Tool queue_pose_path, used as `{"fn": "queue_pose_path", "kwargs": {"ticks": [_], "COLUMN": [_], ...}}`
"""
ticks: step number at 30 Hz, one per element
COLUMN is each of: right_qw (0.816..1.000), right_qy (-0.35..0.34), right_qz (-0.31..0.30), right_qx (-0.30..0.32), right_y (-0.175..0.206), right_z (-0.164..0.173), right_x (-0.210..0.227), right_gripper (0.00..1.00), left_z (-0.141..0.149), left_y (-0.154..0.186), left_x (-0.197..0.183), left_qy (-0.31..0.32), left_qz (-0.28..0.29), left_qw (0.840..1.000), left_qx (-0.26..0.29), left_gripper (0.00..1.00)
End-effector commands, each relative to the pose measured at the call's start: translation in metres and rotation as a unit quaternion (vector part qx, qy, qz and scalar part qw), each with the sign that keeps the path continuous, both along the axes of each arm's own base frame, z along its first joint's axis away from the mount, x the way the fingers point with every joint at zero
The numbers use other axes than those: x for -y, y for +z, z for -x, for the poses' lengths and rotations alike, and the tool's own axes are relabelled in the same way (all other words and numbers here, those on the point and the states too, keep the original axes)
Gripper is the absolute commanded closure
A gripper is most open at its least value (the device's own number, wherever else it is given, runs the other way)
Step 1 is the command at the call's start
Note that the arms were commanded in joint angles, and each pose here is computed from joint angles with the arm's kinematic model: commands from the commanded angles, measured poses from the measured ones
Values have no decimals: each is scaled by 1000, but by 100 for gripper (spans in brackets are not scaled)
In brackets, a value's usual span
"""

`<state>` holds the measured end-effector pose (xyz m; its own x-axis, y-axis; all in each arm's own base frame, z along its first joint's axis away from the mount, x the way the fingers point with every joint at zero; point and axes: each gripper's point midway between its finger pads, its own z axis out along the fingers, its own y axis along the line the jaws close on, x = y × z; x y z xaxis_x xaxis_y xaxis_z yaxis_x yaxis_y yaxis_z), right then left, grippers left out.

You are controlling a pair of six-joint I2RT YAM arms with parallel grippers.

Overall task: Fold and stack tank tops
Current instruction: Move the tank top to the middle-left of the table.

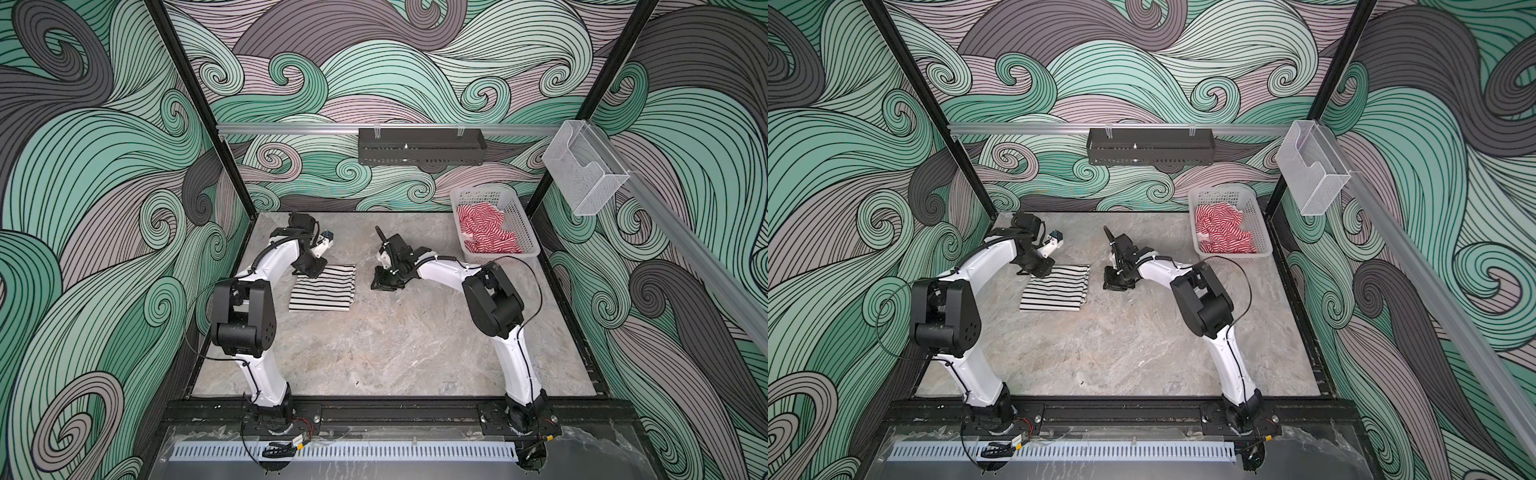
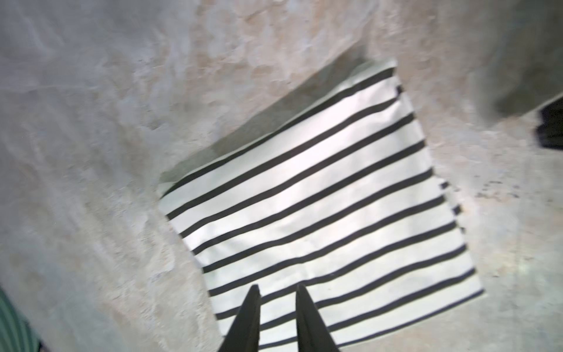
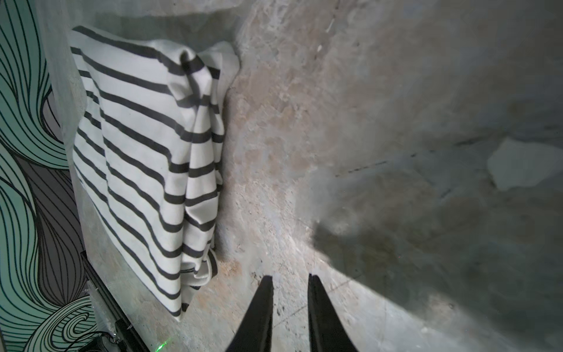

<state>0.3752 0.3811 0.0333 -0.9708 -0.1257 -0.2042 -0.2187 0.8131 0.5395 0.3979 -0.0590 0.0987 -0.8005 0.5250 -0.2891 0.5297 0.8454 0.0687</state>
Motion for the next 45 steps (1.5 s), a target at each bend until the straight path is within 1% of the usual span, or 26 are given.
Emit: {"fn": "queue_pose_path", "kwargs": {"ticks": [1,5,7,9,12,16,21,23,29,33,40,45], "right_qw": [999,998,997,996,995,995,994,994,995,995,994,994], "right_qy": [-40,-65,-72,-80,-86,-88,-89,-90,-89,-87,-93,-102], "right_qz": [23,24,33,40,44,47,45,44,40,38,38,38], "right_qx": [6,10,12,15,16,24,35,37,36,35,29,24], "right_y": [8,12,13,14,18,25,34,35,35,36,33,32], "right_z": [-7,2,9,19,35,47,51,50,46,46,45,44], "right_x": [18,48,64,81,99,113,120,121,119,118,123,130], "right_gripper": [77,76,76,76,76,75,74,74,74,74,74,73], "left_z": [25,27,27,24,18,8,17,18,23,22,21,14], "left_y": [-9,-26,-39,-52,-68,-82,-84,-83,-82,-77,-82,-77], "left_x": [57,104,121,132,132,112,86,73,33,11,-28,-41], "left_qy": [-64,-118,-131,-138,-136,-113,-99,-88,-44,-24,10,27], "left_qz": [44,33,23,8,-17,-74,-95,-104,-103,-104,-111,-106], "left_qw": [996,991,988,987,987,988,988,988,990,992,991,992], "left_qx": [-45,-58,-72,-81,-80,-69,-75,-68,-85,-70,-76,-69], "left_gripper": [74,74,74,75,75,75,75,75,76,75,75,75]}}
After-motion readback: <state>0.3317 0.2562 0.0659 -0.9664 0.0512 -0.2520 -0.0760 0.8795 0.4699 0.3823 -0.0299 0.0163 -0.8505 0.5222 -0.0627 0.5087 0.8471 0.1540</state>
